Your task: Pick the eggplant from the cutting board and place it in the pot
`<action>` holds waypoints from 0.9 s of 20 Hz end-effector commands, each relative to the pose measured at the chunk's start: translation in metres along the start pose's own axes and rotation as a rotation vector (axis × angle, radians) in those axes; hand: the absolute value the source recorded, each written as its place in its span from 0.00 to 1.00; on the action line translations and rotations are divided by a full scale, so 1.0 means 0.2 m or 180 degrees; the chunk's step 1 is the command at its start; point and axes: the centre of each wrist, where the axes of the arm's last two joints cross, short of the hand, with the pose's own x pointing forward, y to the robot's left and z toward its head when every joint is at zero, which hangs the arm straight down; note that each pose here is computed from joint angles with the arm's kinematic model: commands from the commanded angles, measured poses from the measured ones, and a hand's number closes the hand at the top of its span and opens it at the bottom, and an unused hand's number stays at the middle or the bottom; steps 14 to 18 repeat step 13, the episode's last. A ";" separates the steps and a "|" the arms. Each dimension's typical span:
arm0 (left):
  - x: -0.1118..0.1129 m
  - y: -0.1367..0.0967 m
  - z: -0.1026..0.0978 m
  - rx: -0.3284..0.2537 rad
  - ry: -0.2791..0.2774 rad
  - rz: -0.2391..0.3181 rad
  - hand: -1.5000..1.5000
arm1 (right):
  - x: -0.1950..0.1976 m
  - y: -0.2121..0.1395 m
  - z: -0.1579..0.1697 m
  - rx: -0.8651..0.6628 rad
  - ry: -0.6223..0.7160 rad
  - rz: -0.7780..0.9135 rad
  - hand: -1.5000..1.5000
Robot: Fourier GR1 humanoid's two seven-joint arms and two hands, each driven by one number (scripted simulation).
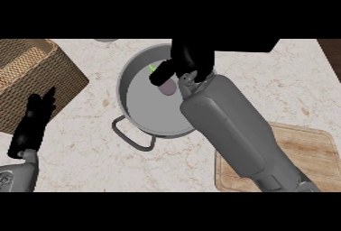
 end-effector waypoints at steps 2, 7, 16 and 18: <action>0.00 -0.05 0.00 -0.0023 0.0001 0.0004 0.50 | -0.11 0.09 -0.04 -0.0365 0.0087 -0.0807 0.00; 0.00 -0.01 -0.01 0.0009 0.0042 0.0053 0.50 | -0.11 0.05 -0.01 -0.0917 -0.0041 -0.1472 0.00; -0.08 0.02 0.07 0.0131 0.0126 0.0049 0.50 | -0.27 -0.10 0.00 -0.1349 0.0069 -0.1772 0.00; -0.08 0.02 0.07 0.0131 0.0126 0.0049 0.50 | -0.27 -0.10 0.00 -0.1349 0.0069 -0.1772 0.00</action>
